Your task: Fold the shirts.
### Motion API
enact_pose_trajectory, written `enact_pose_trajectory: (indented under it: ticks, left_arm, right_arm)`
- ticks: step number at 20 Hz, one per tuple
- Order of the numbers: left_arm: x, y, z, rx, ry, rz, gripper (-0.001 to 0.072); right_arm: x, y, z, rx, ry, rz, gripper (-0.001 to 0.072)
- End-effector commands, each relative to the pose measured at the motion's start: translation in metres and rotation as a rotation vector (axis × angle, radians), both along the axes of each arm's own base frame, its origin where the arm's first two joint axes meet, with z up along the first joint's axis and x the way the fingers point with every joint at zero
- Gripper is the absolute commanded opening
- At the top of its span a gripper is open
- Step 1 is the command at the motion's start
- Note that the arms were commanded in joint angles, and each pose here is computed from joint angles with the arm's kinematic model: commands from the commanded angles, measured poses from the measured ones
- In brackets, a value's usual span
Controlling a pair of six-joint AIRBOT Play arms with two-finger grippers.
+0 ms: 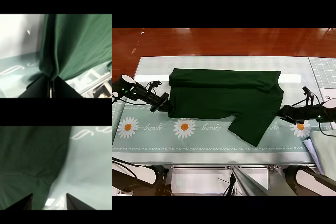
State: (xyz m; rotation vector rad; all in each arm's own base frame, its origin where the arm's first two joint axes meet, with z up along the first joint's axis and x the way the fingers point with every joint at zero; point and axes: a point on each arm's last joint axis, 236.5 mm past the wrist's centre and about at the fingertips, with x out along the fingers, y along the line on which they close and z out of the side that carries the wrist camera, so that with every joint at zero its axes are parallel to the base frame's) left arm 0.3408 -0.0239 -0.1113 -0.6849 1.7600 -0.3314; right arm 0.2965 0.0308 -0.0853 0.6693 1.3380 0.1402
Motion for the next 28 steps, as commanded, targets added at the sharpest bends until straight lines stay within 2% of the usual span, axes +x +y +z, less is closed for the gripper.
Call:
enact_pose_trajectory:
  ticks: [1,6,7,8,9,11,14,18,24,28]
  left_arm:
    - [-0.001,-0.001,0.001,-0.009,-0.006,-0.013,0.0022]
    - [0.000,0.001,0.001,-0.010,-0.023,-0.026,0.0022]
    - [0.000,0.002,0.001,-0.010,-0.023,-0.024,0.0021]
    - [0.000,0.003,0.001,-0.010,-0.027,-0.024,0.0022]
    - [0.001,0.005,0.001,-0.011,-0.040,-0.031,0.0022]
    - [0.005,0.008,0.004,-0.012,-0.059,-0.041,0.0021]
    - [0.028,0.009,0.027,-0.022,-0.153,-0.053,0.0022]
    - [0.114,-0.004,0.104,-0.100,-0.480,0.033,0.0021]
    - [0.211,0.007,0.141,0.058,-0.799,0.200,0.0021]
    - [0.244,0.011,0.130,0.127,-0.877,0.277,0.0022]
  right_arm:
    - [0.010,0.013,-0.004,0.077,-0.052,-0.113,0.0475]
    - [-0.004,0.068,-0.033,0.030,0.011,0.025,0.0469]
    - [-0.008,0.073,-0.037,0.018,0.026,0.043,0.0370]
    - [-0.010,0.073,-0.039,0.007,0.031,0.056,0.0153]
    - [-0.010,0.071,-0.038,0.008,0.034,0.046,0.0033]
    - [0.003,0.061,-0.022,0.010,-0.012,0.018,0.0024]
    - [0.053,0.036,0.042,-0.026,-0.228,-0.035,0.0023]
    - [0.132,0.016,0.115,-0.066,-0.477,-0.137,0.0023]
    - [0.239,0.005,0.108,-0.126,-0.577,-0.197,0.0022]
    - [0.294,-0.009,0.099,-0.136,-0.622,-0.255,0.0023]
